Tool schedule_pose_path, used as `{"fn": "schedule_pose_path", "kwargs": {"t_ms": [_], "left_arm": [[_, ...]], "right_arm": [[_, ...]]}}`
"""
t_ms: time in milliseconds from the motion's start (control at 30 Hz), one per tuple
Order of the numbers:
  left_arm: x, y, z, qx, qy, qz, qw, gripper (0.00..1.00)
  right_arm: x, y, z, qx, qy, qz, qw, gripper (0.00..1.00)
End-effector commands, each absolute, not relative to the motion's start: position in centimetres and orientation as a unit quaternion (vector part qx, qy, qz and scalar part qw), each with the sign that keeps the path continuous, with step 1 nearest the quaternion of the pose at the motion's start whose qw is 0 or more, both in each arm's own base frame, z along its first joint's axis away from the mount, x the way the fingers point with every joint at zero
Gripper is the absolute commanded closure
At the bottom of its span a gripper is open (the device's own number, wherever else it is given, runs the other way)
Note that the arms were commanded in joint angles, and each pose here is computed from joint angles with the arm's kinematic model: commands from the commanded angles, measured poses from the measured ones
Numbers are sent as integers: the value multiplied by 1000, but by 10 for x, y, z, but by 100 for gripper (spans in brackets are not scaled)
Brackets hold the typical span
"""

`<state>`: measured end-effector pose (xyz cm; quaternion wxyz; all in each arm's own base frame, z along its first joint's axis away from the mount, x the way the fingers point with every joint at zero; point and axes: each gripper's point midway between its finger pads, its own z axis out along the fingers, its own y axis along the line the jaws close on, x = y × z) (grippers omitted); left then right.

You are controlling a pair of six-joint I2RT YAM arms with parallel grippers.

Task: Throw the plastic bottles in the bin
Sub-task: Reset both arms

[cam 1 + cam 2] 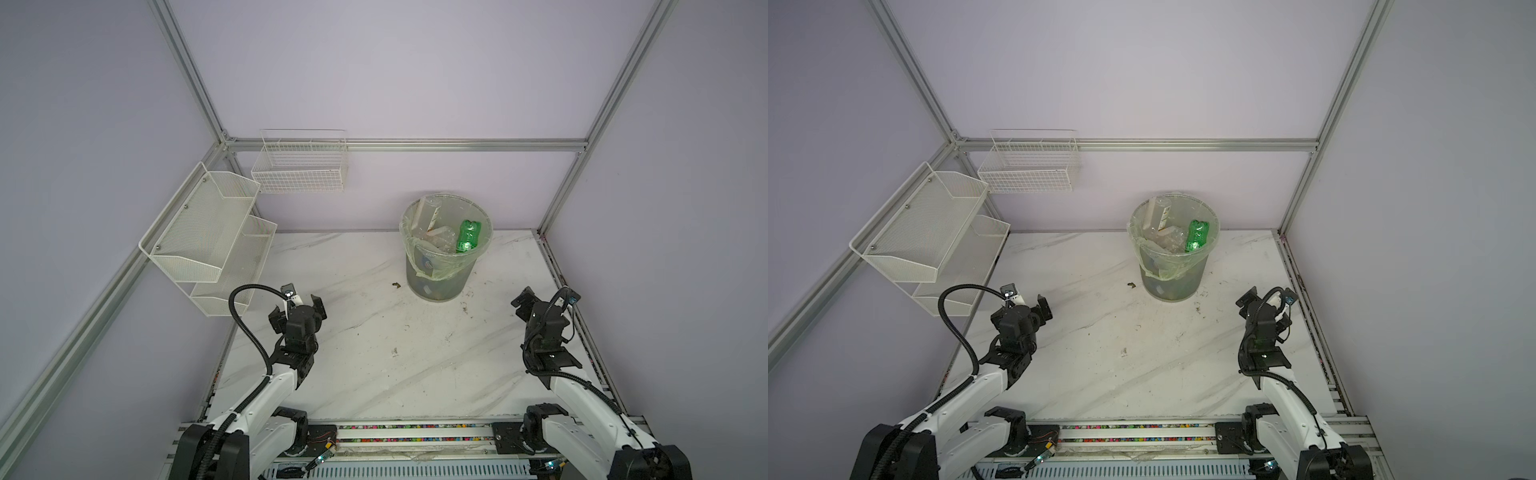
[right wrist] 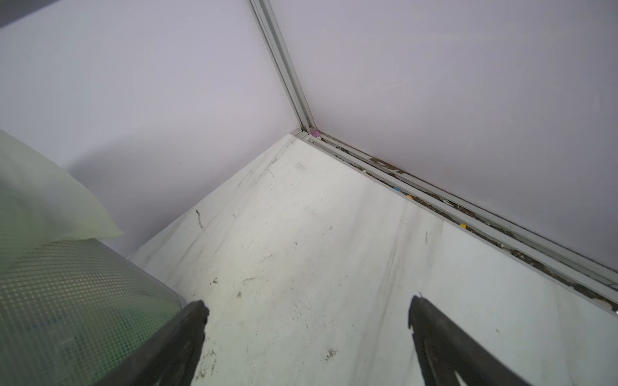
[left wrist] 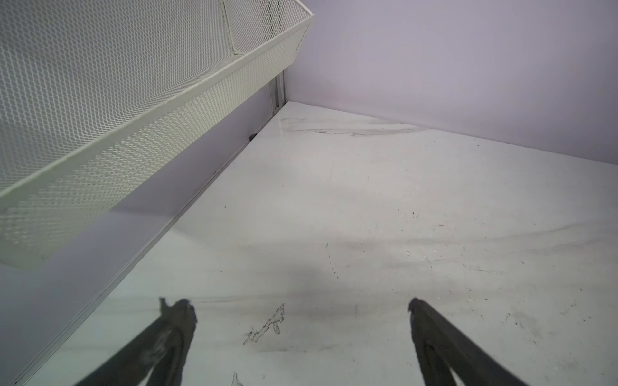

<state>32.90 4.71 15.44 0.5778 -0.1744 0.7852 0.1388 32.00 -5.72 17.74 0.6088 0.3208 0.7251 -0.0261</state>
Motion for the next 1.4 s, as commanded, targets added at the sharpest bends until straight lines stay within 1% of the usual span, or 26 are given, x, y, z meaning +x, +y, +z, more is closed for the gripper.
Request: {"fn": "schedule_pose_path", "kwargs": {"t_ms": [0,133,200,267,333,400,433,467,500,600,633,700,733,767,867,933,967,1000,1067,1100,1133,1200,1267,1367], "left_arm": [[347,47,157,-137,762,109,623,0],[366,46,148,-116,761,82,633,0],[373,44,147,-97,762,68,636,0],[377,56,144,-119,767,68,627,0],[376,66,144,-136,767,60,624,0],[371,76,147,-152,738,51,656,0],[367,73,133,-138,742,48,655,0],[368,67,138,-120,734,37,667,0],[371,63,137,-108,742,30,661,0],[384,51,129,-72,769,11,636,0],[386,48,125,-62,771,6,633,0],[390,42,117,-44,769,4,638,0],[392,41,119,-40,761,4,647,0],[391,41,118,-40,766,2,642,0],[394,42,116,-41,774,6,632,0],[393,41,117,-40,773,5,633,0],[393,41,117,-40,773,5,633,0],[393,41,117,-41,773,5,633,0],[393,40,117,-40,772,4,634,0],[393,40,117,-39,772,4,635,0],[393,40,118,-39,772,4,635,0],[393,40,117,-39,772,3,634,0],[393,40,117,-39,772,4,634,0],[393,40,117,-39,772,4,635,0]], "right_arm": [[329,-67,208,309,680,-58,663,3],[336,-70,202,315,655,-60,685,3],[337,-69,202,315,627,-44,711,3],[339,-70,199,319,612,-41,723,2],[350,-69,191,313,621,-48,717,3],[363,-65,184,295,628,-55,718,3],[368,-64,180,287,635,-64,715,3],[374,-63,182,272,635,-76,719,3],[376,-64,181,273,638,-82,715,3],[379,-57,180,254,630,-69,731,3],[380,-57,172,255,635,-71,725,3],[384,-50,176,220,626,-74,744,3],[388,-49,172,216,640,-74,734,3],[394,-47,167,223,655,-63,719,3],[396,-38,171,184,649,-60,736,3],[402,-28,161,164,669,-41,724,3],[406,-27,155,156,668,-50,726,2],[404,-26,160,145,650,-54,744,3],[412,-24,147,160,686,-40,708,3],[414,-27,152,150,677,-61,718,3],[415,-24,155,140,669,-60,727,3],[426,-20,144,144,700,-51,698,3],[426,-15,149,130,688,-76,710,3],[428,-7,147,116,697,-71,704,2]]}}
